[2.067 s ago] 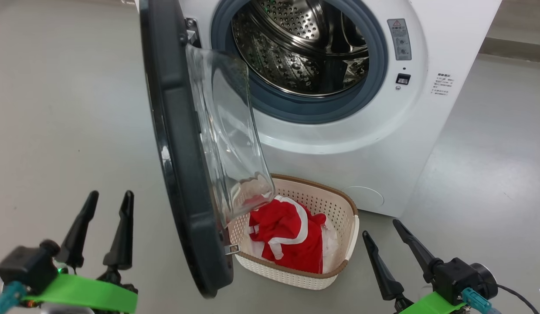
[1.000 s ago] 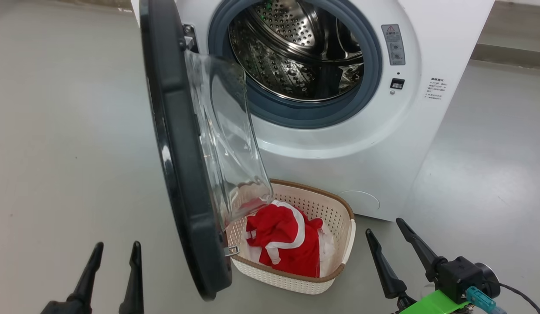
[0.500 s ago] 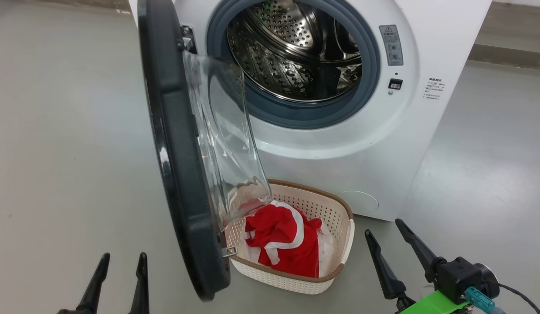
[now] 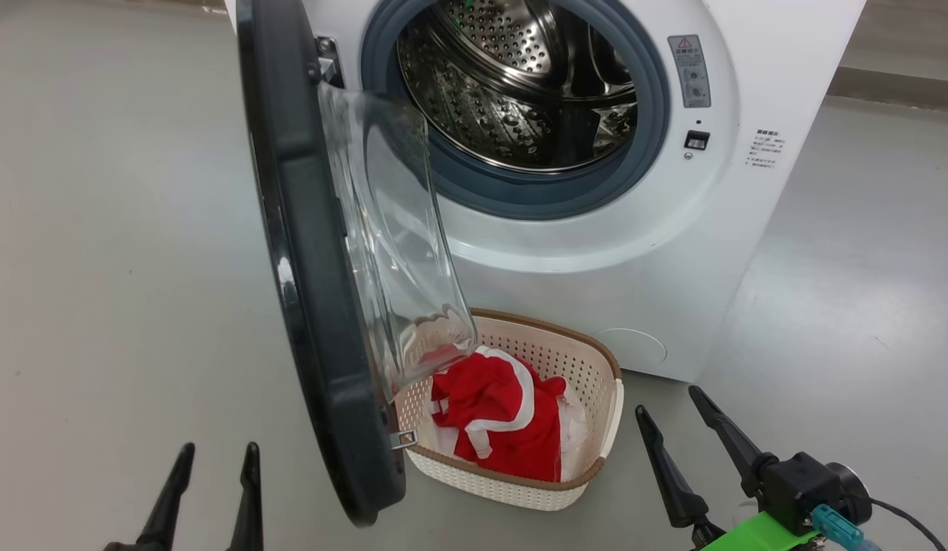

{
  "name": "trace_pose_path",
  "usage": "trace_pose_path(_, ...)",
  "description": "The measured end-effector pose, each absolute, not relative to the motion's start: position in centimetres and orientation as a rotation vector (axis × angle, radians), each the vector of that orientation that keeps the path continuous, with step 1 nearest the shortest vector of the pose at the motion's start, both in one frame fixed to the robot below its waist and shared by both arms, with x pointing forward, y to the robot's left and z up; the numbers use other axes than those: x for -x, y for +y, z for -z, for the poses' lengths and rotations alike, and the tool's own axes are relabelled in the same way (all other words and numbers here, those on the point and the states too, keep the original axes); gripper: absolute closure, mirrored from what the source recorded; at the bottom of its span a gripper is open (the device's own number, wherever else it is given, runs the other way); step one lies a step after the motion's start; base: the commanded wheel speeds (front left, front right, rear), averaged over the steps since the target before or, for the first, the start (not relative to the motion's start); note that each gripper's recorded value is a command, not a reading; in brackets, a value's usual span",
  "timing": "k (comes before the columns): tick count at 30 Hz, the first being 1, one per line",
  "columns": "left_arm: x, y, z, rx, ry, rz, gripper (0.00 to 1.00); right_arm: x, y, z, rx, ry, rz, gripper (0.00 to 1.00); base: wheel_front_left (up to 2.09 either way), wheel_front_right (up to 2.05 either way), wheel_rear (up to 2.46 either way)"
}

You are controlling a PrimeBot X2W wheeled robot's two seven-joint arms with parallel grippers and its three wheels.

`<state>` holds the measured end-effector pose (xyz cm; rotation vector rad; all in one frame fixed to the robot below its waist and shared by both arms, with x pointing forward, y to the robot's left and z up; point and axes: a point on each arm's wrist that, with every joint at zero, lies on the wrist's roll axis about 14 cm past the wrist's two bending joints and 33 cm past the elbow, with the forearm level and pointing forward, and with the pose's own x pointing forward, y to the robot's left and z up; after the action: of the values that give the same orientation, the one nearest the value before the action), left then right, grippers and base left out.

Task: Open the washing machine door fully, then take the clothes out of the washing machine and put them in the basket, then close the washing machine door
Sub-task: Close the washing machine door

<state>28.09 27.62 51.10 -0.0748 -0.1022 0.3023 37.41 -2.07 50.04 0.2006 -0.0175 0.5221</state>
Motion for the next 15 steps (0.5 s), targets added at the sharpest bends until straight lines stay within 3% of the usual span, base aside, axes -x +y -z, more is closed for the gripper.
trace_pose_path(1,-28.1,27.5,-51.1,0.076,-0.102,-0.299,0.51,-37.4,-2.0,-50.0,-0.201,-0.017,-0.524,0.0,0.0,0.0,0.0)
trace_pose_path(2,-28.1,27.4,-51.0,0.08,-0.1,-0.292,1.0,-37.4,-2.0,-50.0,-0.201,-0.016,-0.525,0.0,0.0,0.0,0.0)
trace_pose_path(8,-28.4,27.8,-51.3,0.195,-0.128,-0.287,1.0,-37.4,-1.9,-50.0,-0.201,-0.014,-0.529,0.0,0.0,0.0,0.0)
trace_pose_path(15,-30.6,29.6,-55.6,0.57,-0.274,-0.288,1.0,-37.4,-1.7,-49.8,-0.203,-0.008,-0.532,0.0,0.0,0.0,0.0)
